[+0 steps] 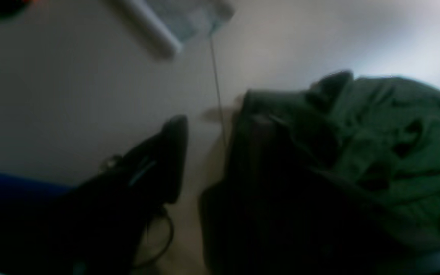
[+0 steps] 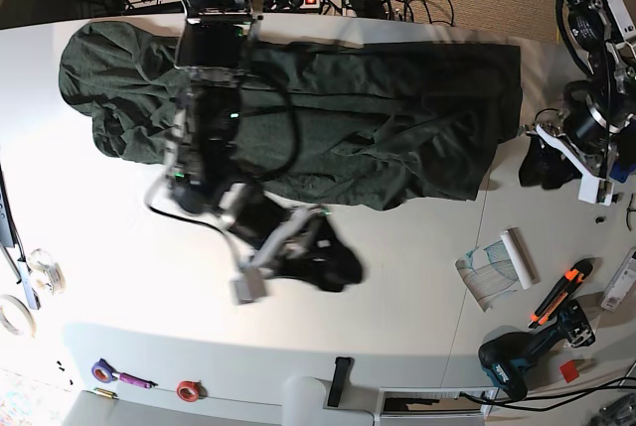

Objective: Layout the t-shirt on the table in an organized manner, then fold the t-shirt properly
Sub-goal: 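Release the sleeve and move the right gripper back to the collar end, then grasp the hem end of the shirt with the left gripper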

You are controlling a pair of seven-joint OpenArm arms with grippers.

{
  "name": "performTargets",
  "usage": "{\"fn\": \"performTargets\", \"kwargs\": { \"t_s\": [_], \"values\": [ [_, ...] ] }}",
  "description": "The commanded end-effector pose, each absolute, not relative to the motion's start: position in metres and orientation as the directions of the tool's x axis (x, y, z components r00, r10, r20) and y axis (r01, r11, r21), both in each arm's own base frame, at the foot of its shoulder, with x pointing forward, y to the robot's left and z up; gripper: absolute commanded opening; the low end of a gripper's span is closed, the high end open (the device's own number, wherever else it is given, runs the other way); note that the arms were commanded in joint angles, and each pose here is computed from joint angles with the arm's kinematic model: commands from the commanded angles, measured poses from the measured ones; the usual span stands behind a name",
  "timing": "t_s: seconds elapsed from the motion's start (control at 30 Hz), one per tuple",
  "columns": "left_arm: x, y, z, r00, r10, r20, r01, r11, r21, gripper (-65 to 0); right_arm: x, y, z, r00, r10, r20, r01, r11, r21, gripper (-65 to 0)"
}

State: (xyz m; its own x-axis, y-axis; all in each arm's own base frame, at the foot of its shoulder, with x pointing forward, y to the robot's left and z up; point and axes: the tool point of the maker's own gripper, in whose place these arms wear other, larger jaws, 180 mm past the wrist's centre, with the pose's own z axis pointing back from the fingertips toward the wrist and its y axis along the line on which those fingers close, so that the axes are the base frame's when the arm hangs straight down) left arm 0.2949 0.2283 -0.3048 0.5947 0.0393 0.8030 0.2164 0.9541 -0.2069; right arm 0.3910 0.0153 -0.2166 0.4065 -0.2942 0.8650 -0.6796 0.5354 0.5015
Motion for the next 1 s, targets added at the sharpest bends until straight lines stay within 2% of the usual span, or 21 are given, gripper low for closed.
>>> {"fn": "performTargets", "kwargs": {
  "t_s": [0.0,0.1,0.2,0.33,0.67,0.87,0.97],
  "values": [
    [0.294,0.230,-0.299,0.582,0.030,0.813,0.227,0.954,-0.198,-32.8,0.396,0.006,-0.194,0.351,-0.351,0.868,-0.696,0.521,0.493,-39.2],
    [0.273,0.235,-0.322,0.660,0.082,0.747,0.149,0.960,-0.237,-26.7,0.397,-0.031,-0.195,0.344,-0.446,0.826,-0.645,0.527,0.553,-39.2],
    [0.247,0.237,-0.343,0.726,0.100,0.680,0.108,0.960,-0.257,-26.1,0.393,-0.066,-0.198,0.339,-0.506,0.794,-0.603,0.531,0.595,-39.2],
    [0.225,0.226,-0.352,0.751,0.160,0.641,0.095,0.934,-0.344,-26.1,0.387,-0.103,-0.206,0.322,-0.546,0.773,-0.550,0.557,0.622,-39.2],
    [0.216,0.207,-0.368,0.744,0.313,0.590,0.025,0.870,-0.492,-26.1,0.367,-0.145,-0.240,0.353,-0.523,0.776,-0.450,0.632,0.631,-39.2],
    [0.230,0.221,-0.387,0.715,0.442,0.542,-0.063,0.813,-0.579,-26.1,0.365,-0.163,-0.240,0.334,-0.522,0.785,-0.425,0.660,0.619,-39.2],
    [0.239,0.239,-0.383,0.667,0.503,0.549,-0.086,0.785,-0.614,-26.1,0.364,-0.170,-0.240,0.323,-0.530,0.784,-0.413,0.667,0.621,-39.2]
  ]
}}
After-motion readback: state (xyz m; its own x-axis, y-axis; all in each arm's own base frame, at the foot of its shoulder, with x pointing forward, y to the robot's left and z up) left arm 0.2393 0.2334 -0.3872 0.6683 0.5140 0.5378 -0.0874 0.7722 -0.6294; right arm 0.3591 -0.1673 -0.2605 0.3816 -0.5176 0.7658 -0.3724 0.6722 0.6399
